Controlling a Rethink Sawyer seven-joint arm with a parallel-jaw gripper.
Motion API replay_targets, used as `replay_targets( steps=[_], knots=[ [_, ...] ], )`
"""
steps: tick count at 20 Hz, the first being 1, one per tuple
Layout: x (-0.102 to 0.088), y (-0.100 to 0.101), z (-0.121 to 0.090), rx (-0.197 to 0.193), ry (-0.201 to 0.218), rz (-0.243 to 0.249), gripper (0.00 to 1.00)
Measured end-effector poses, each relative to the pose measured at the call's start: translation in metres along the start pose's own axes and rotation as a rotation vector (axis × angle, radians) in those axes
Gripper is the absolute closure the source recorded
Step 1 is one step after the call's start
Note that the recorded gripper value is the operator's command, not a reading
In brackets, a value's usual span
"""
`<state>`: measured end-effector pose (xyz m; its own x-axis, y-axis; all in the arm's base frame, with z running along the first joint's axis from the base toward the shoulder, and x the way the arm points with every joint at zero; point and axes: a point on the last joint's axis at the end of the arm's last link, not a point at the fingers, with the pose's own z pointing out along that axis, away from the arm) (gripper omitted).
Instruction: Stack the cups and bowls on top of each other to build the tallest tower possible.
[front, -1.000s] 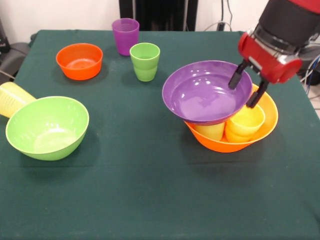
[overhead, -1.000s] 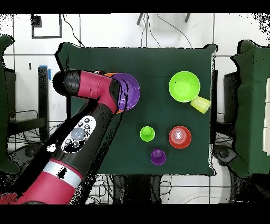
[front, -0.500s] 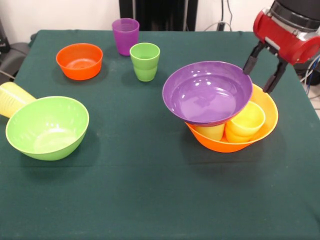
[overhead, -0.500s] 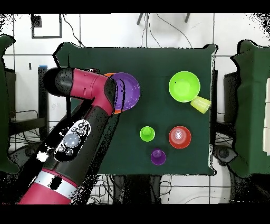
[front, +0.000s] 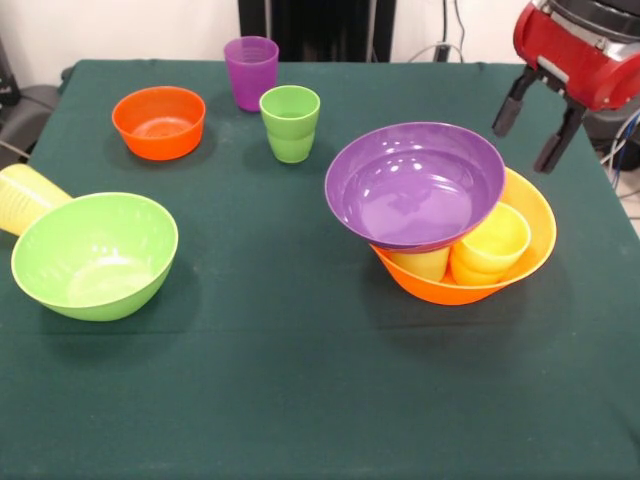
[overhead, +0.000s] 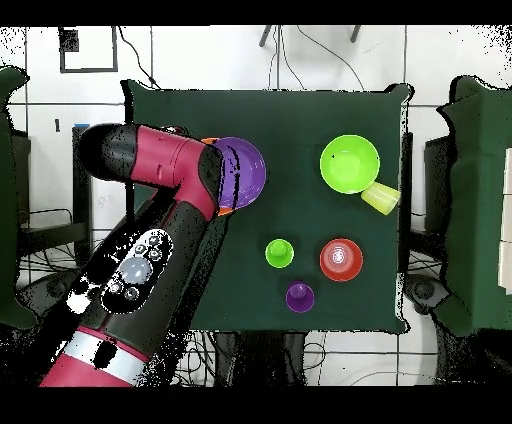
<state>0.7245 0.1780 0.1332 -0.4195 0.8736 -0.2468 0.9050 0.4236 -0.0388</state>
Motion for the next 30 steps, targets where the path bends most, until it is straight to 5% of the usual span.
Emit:
replay_targets(
  steps=[6, 15, 16, 22, 30],
  knots=[
    [-0.016, -0.008, -0.02, 0.034, 0.046, 0.024, 0.0],
    [-0.087, -0.035, -0.076, 0.116, 0.154, 0.105, 0.0],
    [-0.108, -0.042, -0.089, 0.12, 0.162, 0.124, 0.0],
    [-0.159, -0.058, -0.111, 0.108, 0.141, 0.166, 0.0],
    [-0.199, -0.079, -0.107, 0.114, 0.129, 0.191, 0.0]
  ],
)
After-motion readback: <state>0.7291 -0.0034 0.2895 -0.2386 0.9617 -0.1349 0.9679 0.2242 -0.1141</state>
